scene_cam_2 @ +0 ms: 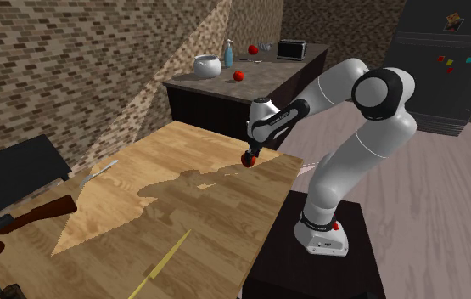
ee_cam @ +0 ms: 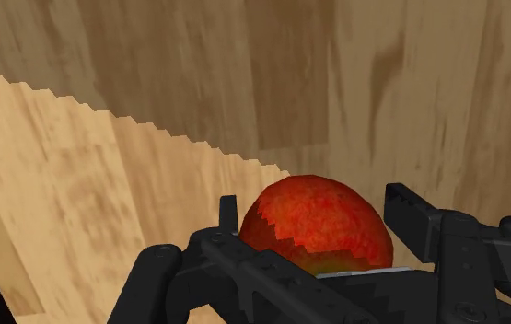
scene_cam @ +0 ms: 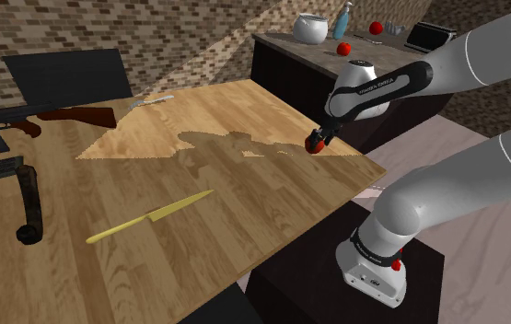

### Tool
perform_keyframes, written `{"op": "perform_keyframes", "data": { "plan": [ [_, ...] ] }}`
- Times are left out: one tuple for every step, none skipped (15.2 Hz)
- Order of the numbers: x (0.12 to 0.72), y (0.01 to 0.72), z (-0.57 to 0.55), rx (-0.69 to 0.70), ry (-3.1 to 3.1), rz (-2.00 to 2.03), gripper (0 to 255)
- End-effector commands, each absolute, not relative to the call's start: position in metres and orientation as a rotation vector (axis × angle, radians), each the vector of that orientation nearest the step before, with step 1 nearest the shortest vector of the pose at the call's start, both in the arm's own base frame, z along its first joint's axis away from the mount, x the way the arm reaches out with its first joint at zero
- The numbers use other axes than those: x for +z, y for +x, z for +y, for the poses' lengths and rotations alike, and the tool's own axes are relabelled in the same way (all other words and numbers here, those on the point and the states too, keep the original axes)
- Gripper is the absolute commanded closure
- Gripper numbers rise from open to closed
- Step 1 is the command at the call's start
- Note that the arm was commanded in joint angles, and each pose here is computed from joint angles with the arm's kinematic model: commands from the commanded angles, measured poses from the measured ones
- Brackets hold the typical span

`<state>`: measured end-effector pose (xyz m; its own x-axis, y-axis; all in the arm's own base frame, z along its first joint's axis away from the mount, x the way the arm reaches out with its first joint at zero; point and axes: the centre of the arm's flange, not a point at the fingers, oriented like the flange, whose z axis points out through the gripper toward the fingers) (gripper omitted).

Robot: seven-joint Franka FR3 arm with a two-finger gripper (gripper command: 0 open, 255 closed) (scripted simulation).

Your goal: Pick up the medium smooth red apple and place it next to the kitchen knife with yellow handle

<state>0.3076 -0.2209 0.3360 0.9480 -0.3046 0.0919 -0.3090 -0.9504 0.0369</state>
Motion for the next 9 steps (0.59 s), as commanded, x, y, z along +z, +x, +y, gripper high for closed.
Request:
{"op": "perform_keyframes", "data": {
  "plan": [
    [0.3356,0.3074,-0.2209,0.130,3.051,-0.481,255],
    [0.3356,0.3075,-0.2209,0.130,3.051,-0.481,255],
    [0.3356,0.3074,-0.2209,0.130,3.051,-0.481,255],
    [0.3356,0.3074,-0.2210,0.130,3.051,-0.481,255],
    [0.3357,0.3074,-0.2211,0.130,3.051,-0.481,255],
    [0.3355,0.3074,-0.2211,0.130,3.051,-0.481,255],
    [0.3355,0.3076,-0.2210,0.130,3.051,-0.481,255],
    [0.3356,0.3074,-0.2209,0.130,3.051,-0.481,255],
    [0.3408,0.3074,-0.2209,0.130,3.051,-0.481,255]
  ]
}}
